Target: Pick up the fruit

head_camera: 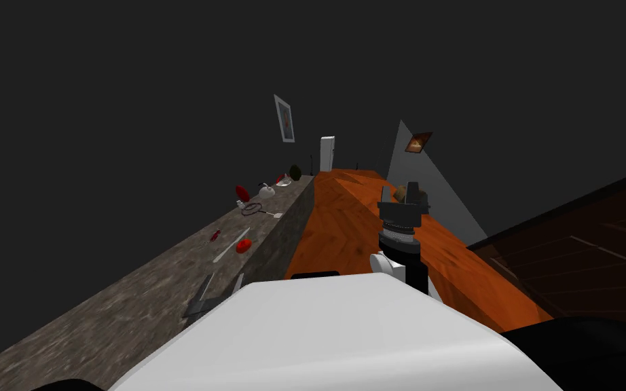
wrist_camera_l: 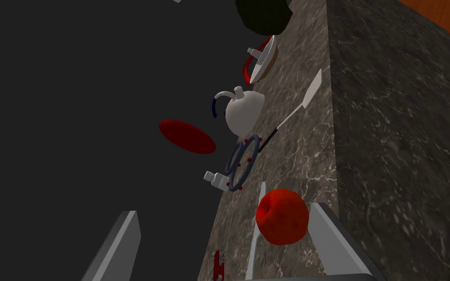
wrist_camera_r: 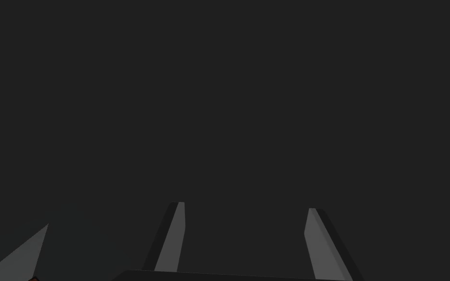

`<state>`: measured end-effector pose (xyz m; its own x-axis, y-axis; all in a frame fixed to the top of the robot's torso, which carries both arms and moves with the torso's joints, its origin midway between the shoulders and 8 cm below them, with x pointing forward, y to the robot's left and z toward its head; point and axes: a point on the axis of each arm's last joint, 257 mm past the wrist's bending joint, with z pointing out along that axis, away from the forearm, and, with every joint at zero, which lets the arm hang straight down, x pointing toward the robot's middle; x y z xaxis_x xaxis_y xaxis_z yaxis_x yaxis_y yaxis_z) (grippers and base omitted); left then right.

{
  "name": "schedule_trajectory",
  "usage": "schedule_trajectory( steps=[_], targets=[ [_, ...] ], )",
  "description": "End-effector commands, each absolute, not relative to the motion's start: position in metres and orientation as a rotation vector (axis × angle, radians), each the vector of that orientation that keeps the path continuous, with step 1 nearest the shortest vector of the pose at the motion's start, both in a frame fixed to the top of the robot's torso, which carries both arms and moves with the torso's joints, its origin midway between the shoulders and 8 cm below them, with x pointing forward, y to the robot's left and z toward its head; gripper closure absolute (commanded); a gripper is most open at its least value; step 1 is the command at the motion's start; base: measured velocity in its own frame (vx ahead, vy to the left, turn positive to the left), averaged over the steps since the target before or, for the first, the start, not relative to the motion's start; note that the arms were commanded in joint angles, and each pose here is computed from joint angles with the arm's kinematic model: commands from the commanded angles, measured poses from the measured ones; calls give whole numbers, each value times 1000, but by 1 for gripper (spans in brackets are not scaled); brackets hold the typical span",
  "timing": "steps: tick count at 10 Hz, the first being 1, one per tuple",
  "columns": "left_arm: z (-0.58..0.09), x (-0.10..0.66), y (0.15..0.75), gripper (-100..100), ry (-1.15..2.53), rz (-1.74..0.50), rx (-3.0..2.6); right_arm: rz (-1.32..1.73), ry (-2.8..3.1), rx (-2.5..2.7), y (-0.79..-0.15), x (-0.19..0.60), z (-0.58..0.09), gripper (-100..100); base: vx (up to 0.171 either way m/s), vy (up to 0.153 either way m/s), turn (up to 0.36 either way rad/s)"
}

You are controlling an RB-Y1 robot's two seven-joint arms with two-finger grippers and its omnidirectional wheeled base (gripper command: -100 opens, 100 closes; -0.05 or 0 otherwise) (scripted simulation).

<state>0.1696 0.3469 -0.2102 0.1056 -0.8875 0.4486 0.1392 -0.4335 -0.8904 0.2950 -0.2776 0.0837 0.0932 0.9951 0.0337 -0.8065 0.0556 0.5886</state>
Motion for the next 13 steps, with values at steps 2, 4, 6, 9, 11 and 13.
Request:
schedule_trajectory(
  steps=[2, 4, 6, 9, 11, 13],
  targets=[
    [-233, 137, 358, -100, 739, -1429, -1630, 1435, 438, 534, -278, 295, 84, 0, 183, 13, -187],
    [-247, 114, 366, -100, 714, -1388, -1713, 1435, 438, 534, -278, 295, 84, 0, 191, 20, -138],
    [-259, 91, 372, -100, 692, -1345, -1788, 1435, 438, 534, -278, 295, 84, 0, 175, 70, -157],
    [-279, 50, 383, -100, 661, -1260, -1913, 1435, 438, 534, -278, 295, 84, 0, 169, 67, -144],
    [-291, 24, 388, -100, 656, -1203, -1987, 1435, 438, 534, -278, 295, 84, 0, 190, 115, -158],
    [-303, 6, 389, -100, 661, -1156, -2045, 1435, 438, 534, -278, 295, 84, 0, 100, 71, -59]
  ],
)
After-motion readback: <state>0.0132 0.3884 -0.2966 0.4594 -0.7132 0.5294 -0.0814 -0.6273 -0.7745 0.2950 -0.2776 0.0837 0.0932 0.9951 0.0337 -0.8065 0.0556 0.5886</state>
